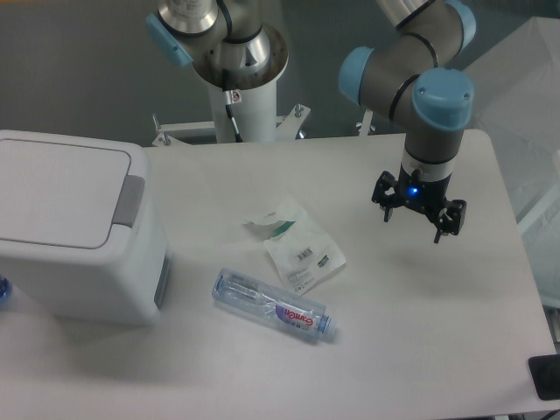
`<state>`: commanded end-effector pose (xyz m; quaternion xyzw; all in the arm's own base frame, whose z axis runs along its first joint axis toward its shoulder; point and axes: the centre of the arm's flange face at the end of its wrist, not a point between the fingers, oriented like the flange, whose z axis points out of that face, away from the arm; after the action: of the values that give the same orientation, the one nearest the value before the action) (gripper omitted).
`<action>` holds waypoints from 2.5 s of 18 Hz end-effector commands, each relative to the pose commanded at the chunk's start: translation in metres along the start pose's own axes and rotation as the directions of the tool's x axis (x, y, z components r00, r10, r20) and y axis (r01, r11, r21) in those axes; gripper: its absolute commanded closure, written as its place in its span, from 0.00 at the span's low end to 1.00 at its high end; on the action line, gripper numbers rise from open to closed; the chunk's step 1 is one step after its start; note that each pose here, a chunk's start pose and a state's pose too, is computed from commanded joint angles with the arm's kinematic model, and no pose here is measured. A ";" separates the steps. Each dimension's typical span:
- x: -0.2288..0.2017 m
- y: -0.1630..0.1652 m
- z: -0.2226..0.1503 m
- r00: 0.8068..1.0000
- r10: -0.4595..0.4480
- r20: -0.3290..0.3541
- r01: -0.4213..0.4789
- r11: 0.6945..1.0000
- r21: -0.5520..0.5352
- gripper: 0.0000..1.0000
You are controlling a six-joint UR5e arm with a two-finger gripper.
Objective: Open the trash can
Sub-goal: 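Move the gripper across the table toward the white trash can's lid button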
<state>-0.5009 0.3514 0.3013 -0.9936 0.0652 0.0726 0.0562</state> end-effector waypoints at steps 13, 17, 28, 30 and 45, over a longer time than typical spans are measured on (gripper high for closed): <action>0.037 -0.069 -0.013 0.994 -0.110 0.006 0.110 0.994 0.012 0.00; 0.059 -0.111 -0.025 0.985 -0.174 0.006 0.174 0.984 0.044 0.00; 0.116 -0.240 -0.145 0.936 -0.349 -0.050 0.351 0.908 0.227 0.00; 0.124 -0.242 -0.166 0.927 -0.365 -0.088 0.374 0.887 0.272 0.00; 0.213 -0.203 -0.225 0.901 -0.309 -0.303 0.404 0.852 0.332 0.00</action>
<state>-0.2334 0.4980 0.5106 -0.9586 -0.1023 -0.0735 0.2554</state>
